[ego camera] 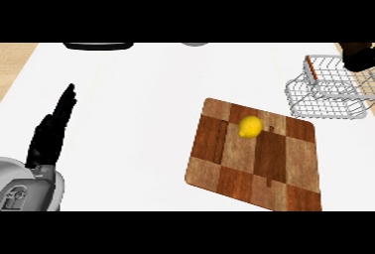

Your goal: Pick the sweet potato from the cutting board and place it in the tiered basket

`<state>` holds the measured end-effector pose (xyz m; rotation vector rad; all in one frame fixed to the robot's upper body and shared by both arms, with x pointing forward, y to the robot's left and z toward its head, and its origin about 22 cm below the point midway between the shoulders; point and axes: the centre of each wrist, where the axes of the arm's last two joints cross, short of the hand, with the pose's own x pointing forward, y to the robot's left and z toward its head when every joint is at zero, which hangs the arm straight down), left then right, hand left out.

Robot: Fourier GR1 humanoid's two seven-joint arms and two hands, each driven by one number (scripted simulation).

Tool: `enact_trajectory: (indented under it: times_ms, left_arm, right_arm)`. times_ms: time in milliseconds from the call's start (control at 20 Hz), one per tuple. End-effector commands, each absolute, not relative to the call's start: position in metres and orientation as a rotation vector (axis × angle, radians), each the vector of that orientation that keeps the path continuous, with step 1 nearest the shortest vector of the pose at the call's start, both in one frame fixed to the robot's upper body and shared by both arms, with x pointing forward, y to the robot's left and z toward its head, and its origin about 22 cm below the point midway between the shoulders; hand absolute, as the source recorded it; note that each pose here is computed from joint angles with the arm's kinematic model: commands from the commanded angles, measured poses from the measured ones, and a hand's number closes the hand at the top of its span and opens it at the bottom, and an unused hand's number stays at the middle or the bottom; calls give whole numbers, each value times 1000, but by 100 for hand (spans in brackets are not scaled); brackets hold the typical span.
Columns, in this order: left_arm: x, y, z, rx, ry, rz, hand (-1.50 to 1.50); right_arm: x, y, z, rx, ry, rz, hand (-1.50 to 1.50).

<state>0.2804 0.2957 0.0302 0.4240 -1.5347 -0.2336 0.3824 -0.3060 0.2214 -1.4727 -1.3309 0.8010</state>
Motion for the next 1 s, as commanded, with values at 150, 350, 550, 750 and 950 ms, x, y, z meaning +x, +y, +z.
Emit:
enact_trajectory:
  times_ms: [150, 350, 550, 750, 950]
  left_arm:
    - [277, 280, 33, 425, -1535, -228, 0]
    - [274, 297, 29, 444, -1543, -241, 0]
    - [280, 305, 32, 448, -1547, -228, 0]
    - [286, 298, 33, 431, -1547, -231, 0]
    - [282, 318, 38, 426, -1529, -231, 0]
  right_arm:
    - [397, -349, 204, -1307, -1338, 800, 150]
    - [402, -356, 183, -1239, -1291, 839, 150]
    - [400, -370, 165, -1032, -1219, 649, -150]
    - [400, -386, 157, -1017, -1258, 622, -150]
    - [393, -383, 151, -994, -1392, 487, -150]
